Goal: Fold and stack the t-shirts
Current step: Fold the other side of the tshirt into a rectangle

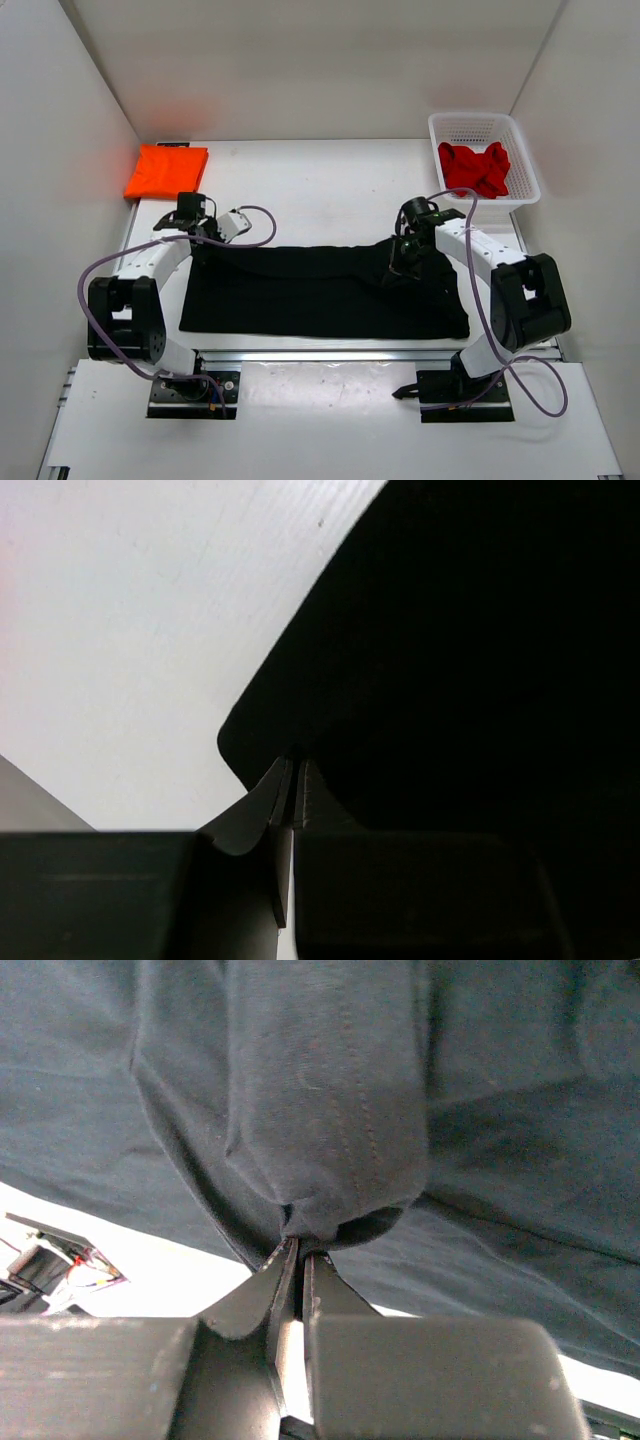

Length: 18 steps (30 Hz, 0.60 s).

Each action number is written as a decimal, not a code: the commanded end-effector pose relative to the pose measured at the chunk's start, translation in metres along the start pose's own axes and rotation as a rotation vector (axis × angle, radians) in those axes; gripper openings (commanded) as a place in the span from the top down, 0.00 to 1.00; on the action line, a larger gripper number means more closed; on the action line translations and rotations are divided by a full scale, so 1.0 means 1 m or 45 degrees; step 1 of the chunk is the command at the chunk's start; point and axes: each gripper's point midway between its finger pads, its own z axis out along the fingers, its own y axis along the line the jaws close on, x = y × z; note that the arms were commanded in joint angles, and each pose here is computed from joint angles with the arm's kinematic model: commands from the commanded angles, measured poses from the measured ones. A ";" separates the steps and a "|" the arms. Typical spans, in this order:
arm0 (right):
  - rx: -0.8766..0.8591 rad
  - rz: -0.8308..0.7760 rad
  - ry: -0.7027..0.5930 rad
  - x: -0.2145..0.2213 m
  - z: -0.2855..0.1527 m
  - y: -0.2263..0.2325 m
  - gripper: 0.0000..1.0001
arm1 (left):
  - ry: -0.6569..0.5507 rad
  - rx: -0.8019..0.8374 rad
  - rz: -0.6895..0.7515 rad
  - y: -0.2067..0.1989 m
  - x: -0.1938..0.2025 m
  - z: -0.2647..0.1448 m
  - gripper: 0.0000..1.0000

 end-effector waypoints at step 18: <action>-0.217 -0.086 0.016 0.006 -0.009 0.013 0.94 | 0.141 -0.096 0.172 -0.021 0.028 -0.018 0.97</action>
